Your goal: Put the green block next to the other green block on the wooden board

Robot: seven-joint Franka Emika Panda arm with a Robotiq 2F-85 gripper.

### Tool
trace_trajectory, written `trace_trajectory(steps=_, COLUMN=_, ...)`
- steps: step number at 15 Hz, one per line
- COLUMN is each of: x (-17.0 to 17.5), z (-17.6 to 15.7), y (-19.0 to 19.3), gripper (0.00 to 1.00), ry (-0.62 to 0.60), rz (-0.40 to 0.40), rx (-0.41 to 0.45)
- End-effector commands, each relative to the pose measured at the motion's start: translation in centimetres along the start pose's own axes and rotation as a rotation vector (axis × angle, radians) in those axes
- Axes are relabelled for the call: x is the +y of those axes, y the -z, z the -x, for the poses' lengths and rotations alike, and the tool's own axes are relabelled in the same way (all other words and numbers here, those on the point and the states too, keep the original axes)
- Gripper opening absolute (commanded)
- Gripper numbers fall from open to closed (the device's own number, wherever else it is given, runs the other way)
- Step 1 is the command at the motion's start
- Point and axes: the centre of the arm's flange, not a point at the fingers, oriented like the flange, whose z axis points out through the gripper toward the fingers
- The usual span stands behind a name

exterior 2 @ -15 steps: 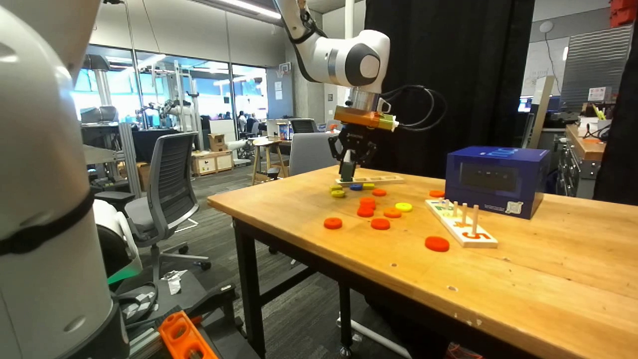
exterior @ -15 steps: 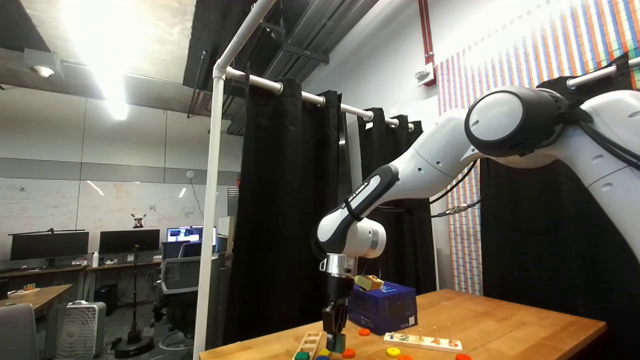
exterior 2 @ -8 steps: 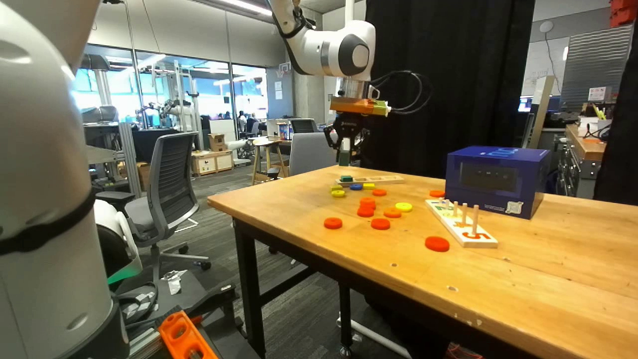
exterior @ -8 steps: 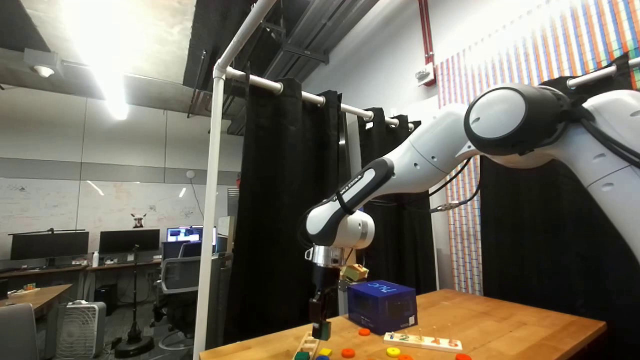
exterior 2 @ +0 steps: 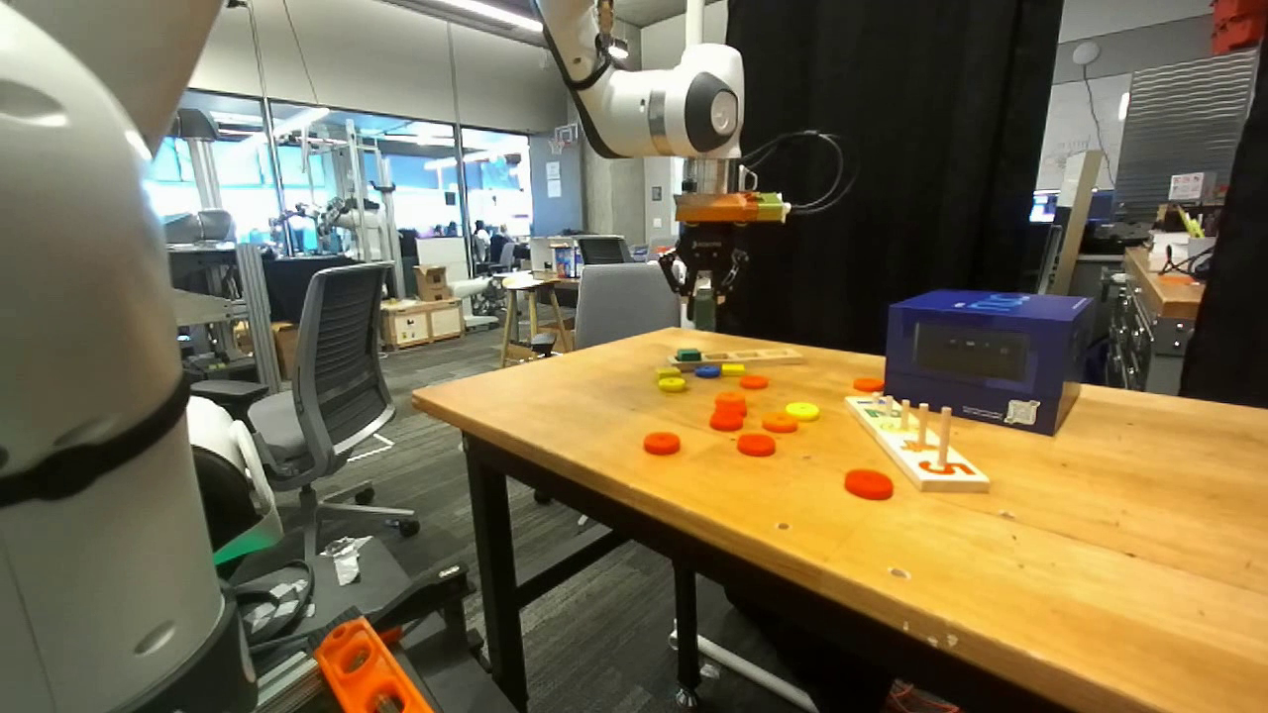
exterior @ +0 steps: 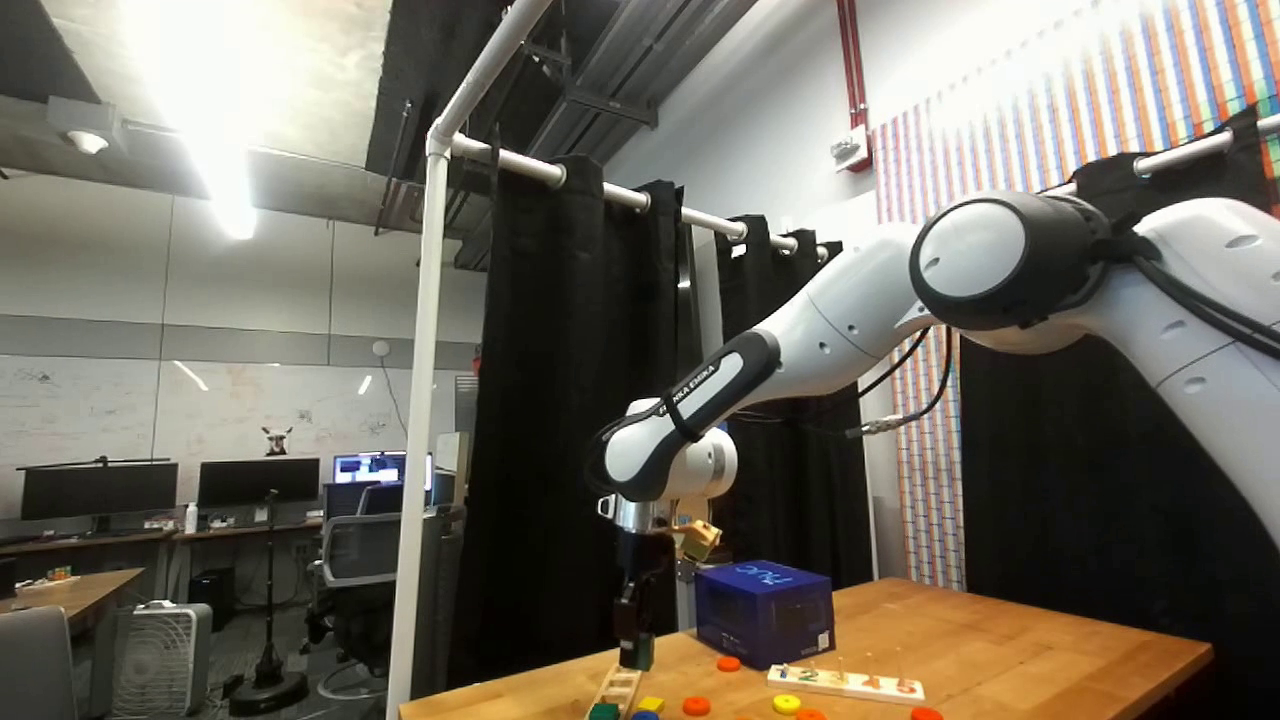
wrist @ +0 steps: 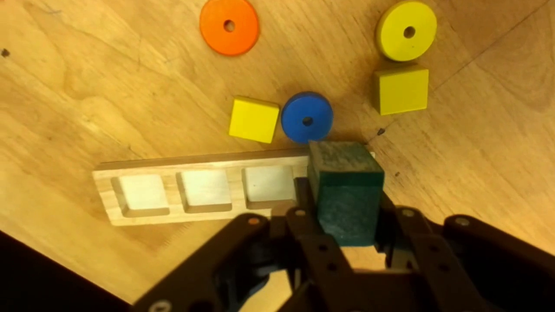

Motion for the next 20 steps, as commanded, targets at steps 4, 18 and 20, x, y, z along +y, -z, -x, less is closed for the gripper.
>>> trace_trajectory(steps=4, x=2.3, z=-3.5, y=-2.3, gripper=0.17, ry=0.057, rz=0.032, rx=0.005)
trace_trajectory(steps=18, x=4.7, z=-4.9, y=-6.4, gripper=0.17, ry=0.054, rz=0.006, rx=0.005)
trace_trajectory(steps=20, x=4.9, z=-4.7, y=-6.9, gripper=0.17, ry=0.049, rz=0.001, rx=0.002)
